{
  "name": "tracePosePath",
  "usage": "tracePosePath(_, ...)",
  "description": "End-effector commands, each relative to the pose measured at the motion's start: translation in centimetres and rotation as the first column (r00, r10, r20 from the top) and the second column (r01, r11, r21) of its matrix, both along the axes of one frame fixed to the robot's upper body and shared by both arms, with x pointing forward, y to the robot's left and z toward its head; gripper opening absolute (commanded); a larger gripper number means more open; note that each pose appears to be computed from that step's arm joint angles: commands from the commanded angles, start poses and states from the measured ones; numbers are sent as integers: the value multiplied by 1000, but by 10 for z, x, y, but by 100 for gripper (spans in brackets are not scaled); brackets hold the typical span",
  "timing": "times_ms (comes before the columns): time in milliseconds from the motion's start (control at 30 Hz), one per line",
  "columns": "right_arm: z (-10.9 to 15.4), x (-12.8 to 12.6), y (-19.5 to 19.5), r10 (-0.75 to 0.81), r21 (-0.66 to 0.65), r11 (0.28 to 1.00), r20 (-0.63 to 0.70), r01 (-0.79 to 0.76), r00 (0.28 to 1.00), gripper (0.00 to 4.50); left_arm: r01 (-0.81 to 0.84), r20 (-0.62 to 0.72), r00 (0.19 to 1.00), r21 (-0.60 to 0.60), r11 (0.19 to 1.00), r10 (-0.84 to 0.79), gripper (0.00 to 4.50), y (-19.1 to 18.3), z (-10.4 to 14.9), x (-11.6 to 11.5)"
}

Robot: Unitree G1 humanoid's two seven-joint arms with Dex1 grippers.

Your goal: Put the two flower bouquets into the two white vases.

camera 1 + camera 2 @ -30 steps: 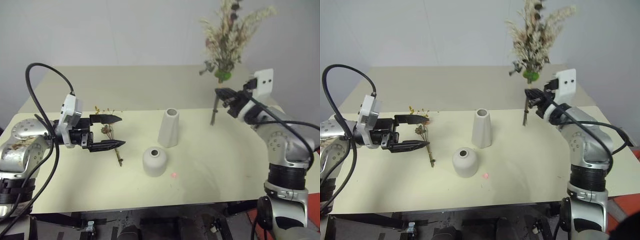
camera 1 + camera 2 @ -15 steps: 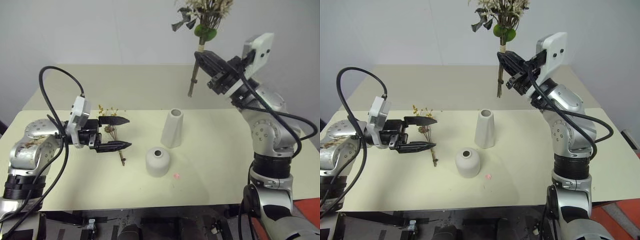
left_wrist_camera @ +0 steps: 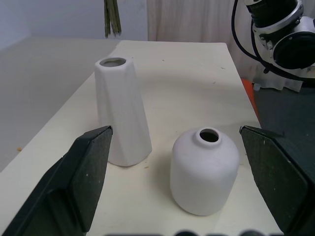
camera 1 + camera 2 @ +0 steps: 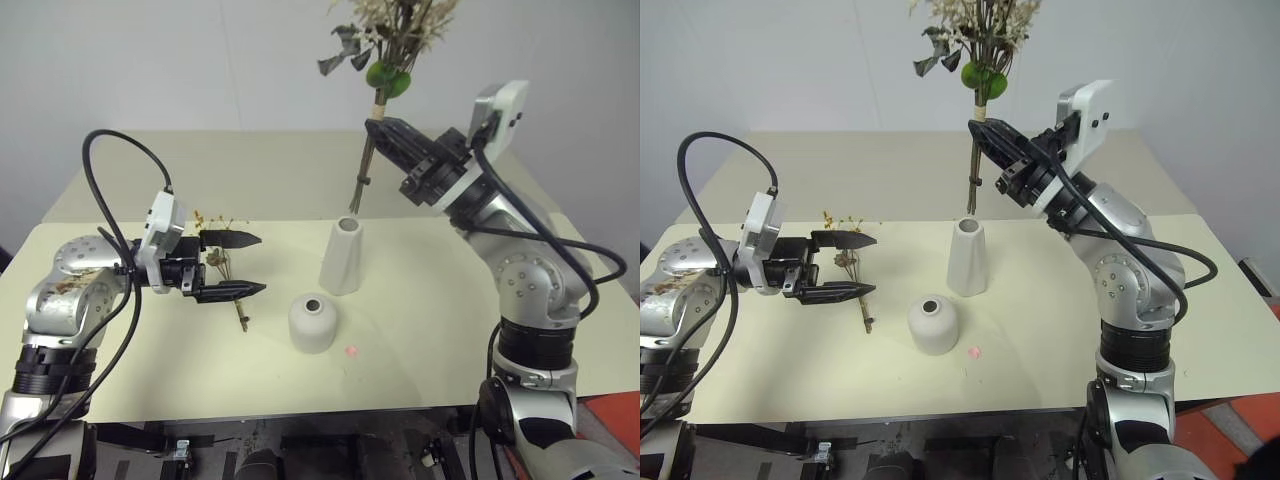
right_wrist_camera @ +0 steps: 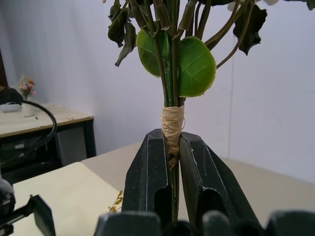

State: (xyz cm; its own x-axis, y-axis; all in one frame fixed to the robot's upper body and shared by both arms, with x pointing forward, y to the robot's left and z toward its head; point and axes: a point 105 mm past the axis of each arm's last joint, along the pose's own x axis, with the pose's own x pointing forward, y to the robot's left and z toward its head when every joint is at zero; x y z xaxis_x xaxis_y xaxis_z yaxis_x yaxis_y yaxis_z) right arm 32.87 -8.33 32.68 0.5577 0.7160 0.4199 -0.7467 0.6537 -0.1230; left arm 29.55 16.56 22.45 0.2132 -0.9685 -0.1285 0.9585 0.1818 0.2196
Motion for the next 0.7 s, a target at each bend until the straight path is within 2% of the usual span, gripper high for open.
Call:
tracePosePath(33,0,-2,1,1,4,1000,21,-1,1000,13,16,48,999,0,1000,-16,450,-2,11,0)
tracePosePath(233,-18,8,3,-23,-29,999,-10,22,1000,13,11,55,998,1,1000,-11,450,-1,12,-1)
tracePosePath(700,-40,19,13,-27,-48,999,-46,24,999,13,1,59,998,10,1000,-2,450,1,12,-1)
